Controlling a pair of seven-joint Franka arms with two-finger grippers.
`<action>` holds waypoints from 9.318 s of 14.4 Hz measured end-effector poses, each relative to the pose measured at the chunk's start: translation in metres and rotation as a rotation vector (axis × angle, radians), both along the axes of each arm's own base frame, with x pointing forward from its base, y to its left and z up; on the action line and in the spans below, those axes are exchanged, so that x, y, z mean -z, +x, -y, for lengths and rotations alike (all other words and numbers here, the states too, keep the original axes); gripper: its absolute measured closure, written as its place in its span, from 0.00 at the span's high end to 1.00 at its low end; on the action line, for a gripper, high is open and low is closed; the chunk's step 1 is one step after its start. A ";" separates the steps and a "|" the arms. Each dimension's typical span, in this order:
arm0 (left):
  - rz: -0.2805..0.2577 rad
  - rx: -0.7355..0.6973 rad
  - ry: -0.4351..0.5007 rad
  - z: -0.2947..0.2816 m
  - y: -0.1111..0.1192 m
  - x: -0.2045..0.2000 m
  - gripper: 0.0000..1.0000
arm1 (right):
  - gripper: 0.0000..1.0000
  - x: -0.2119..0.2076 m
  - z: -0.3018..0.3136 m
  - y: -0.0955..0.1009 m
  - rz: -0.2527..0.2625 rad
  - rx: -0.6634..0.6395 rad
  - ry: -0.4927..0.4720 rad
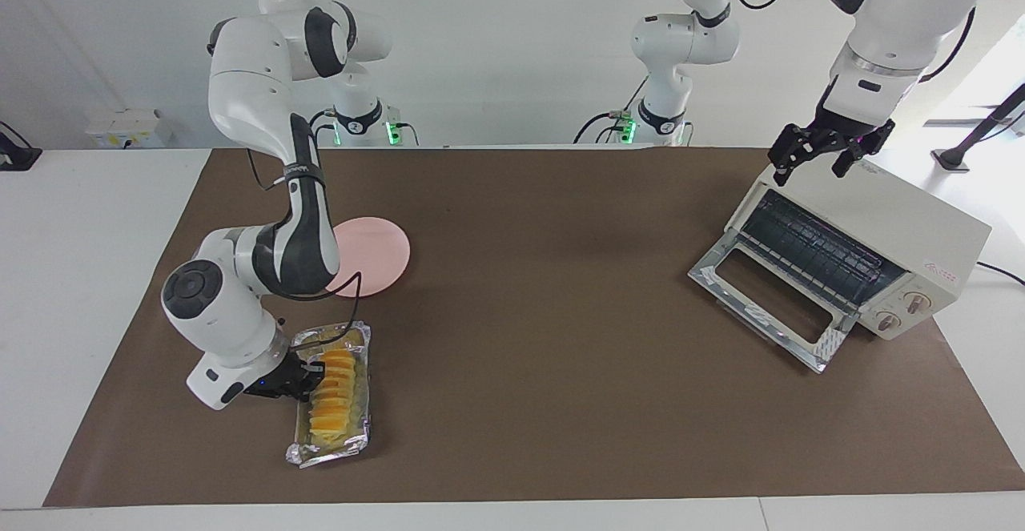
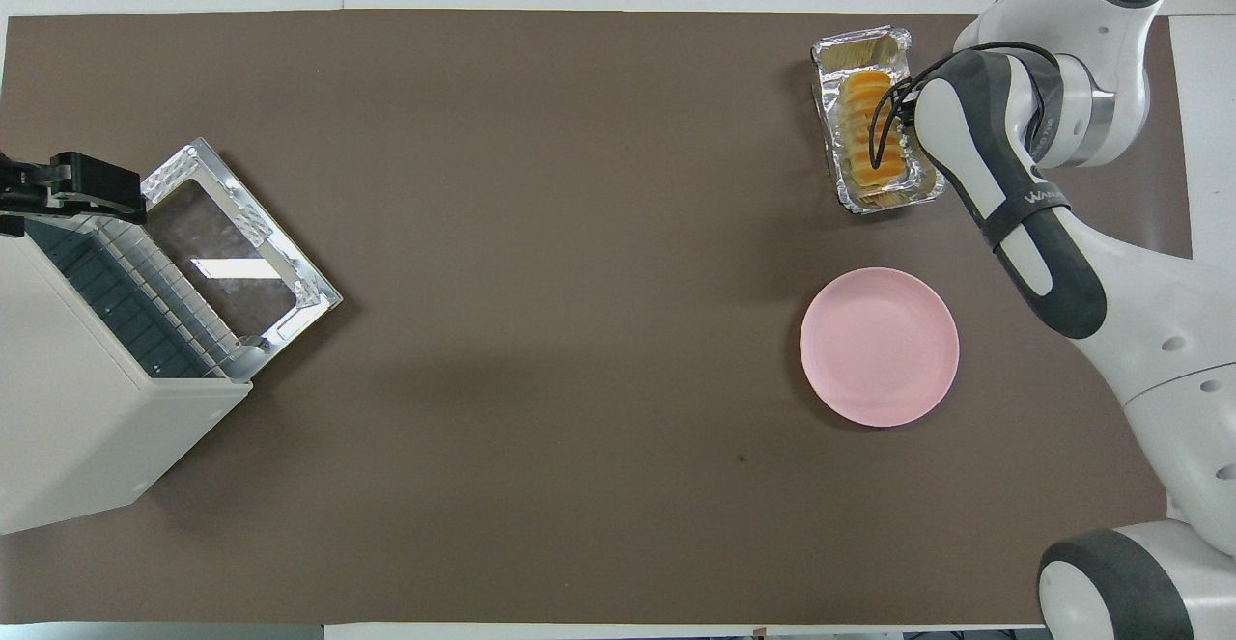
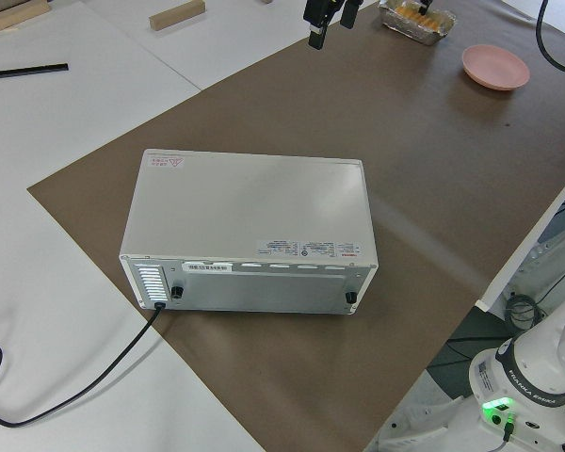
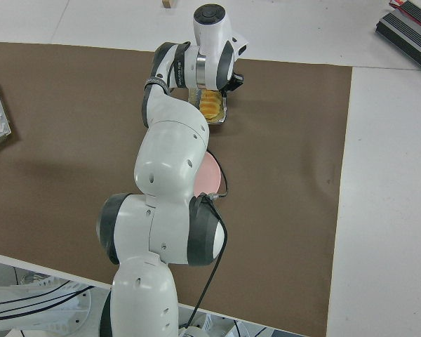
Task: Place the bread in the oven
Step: 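Lower the bread into the foil tray and open the right gripper, then push the foil tray toward the oven with the right gripper, then grasp the foil tray with the left gripper while the right gripper withdraws, then carry the foil tray with the left gripper into the oven, then release the tray inside the oven and raise the left gripper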
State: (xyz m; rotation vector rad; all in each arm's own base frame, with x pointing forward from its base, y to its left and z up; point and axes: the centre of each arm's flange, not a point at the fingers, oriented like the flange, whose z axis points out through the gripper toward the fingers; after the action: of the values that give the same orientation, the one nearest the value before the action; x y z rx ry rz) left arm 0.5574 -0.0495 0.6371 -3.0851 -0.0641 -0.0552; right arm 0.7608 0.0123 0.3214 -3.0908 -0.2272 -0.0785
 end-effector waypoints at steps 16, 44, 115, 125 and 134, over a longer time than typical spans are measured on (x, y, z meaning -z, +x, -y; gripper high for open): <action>0.000 0.000 0.000 0.000 0.000 0.000 1.00 | 0.02 -0.099 -0.321 -0.115 -0.138 0.128 0.032; -0.113 -0.025 -0.059 0.261 -0.008 0.152 0.96 | 1.00 -0.095 -0.240 -0.119 -0.118 0.270 0.097; -0.326 -0.547 0.230 -0.097 0.073 0.227 0.21 | 1.00 -0.327 0.064 -0.249 -0.105 0.245 -0.029; -0.154 -0.417 0.132 -0.016 0.094 0.173 1.00 | 1.00 -0.327 0.058 -0.246 -0.105 0.184 -0.009; -0.005 -0.184 -0.009 -0.086 0.067 0.067 1.00 | 1.00 -0.327 0.058 -0.248 -0.110 0.174 -0.009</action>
State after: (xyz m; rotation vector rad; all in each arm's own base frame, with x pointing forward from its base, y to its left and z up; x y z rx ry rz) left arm 0.6246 0.0368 0.5705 -3.0719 -0.3475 -0.0394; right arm 0.5132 -0.0456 0.6482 -3.1042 0.0452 0.0870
